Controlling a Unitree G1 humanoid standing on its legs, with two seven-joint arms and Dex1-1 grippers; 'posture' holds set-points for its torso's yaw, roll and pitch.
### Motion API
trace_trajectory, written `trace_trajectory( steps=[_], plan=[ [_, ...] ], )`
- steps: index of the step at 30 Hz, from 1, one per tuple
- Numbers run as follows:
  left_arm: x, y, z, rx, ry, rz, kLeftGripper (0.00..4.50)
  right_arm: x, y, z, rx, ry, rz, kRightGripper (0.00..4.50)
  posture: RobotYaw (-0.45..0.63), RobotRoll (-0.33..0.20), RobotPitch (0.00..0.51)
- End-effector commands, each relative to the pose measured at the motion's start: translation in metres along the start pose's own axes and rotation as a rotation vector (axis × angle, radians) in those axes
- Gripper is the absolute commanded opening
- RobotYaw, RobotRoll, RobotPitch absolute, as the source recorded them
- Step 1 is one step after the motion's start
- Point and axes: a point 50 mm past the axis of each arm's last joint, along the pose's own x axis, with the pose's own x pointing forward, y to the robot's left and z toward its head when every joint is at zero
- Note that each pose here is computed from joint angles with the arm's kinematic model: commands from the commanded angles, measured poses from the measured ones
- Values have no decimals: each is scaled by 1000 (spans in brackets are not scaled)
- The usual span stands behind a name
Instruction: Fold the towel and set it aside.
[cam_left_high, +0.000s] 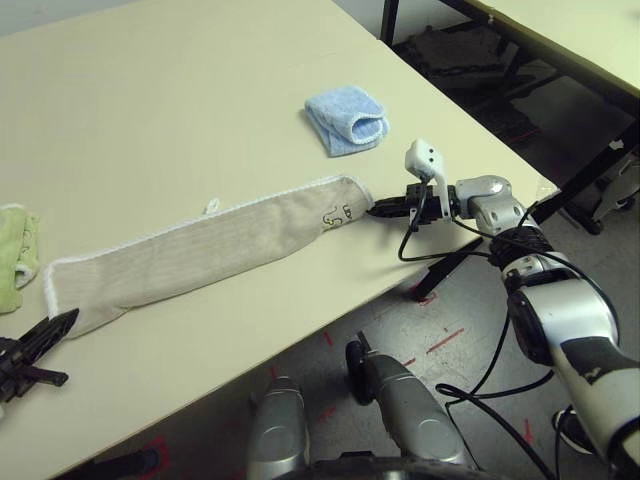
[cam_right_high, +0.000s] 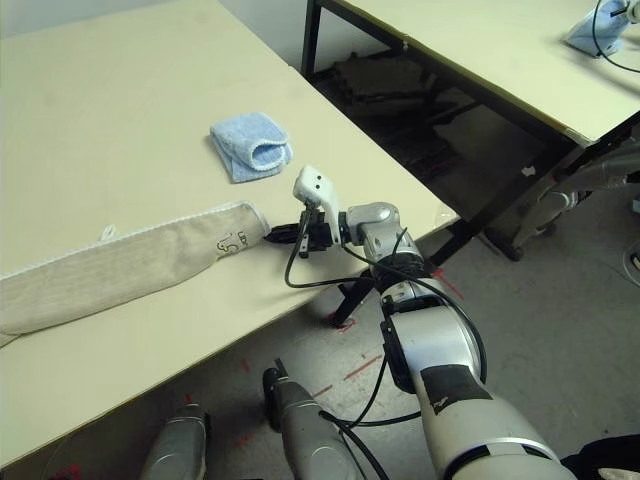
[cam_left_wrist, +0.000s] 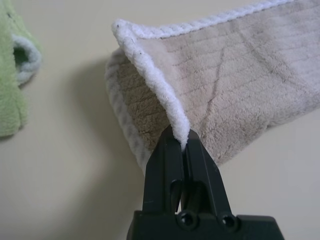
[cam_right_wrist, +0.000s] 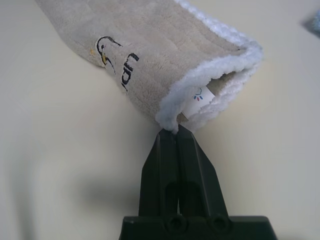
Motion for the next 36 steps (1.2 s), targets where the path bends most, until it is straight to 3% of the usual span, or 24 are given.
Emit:
trace_trajectory(
  steps=[1,14,16,19,27,30,36],
  plan=[
    [-10,7,-3,1,19,24,0,-9,-1,-4,1,13,-10,49,9,0,231],
    [-25,7,-11,-3,20,61,0,-10,-5,-5,-14,36,-33,49,15,0,220],
    [-28,8,-12,5,23,75,0,-9,-5,-5,-18,48,-36,435,15,0,220],
    [-29,9,-12,9,24,83,700,-10,-5,-6,-20,61,-36,1314,17,0,217],
    [-37,11,-9,33,30,79,3429,-21,-7,-12,-10,87,-64,4345,9,0,214],
    [-44,14,-6,50,36,68,4445,-27,-9,-15,8,94,-91,4500,6,0,214],
    [-61,29,14,83,21,15,4480,-38,-10,-25,132,100,-143,4500,11,0,213]
  ],
)
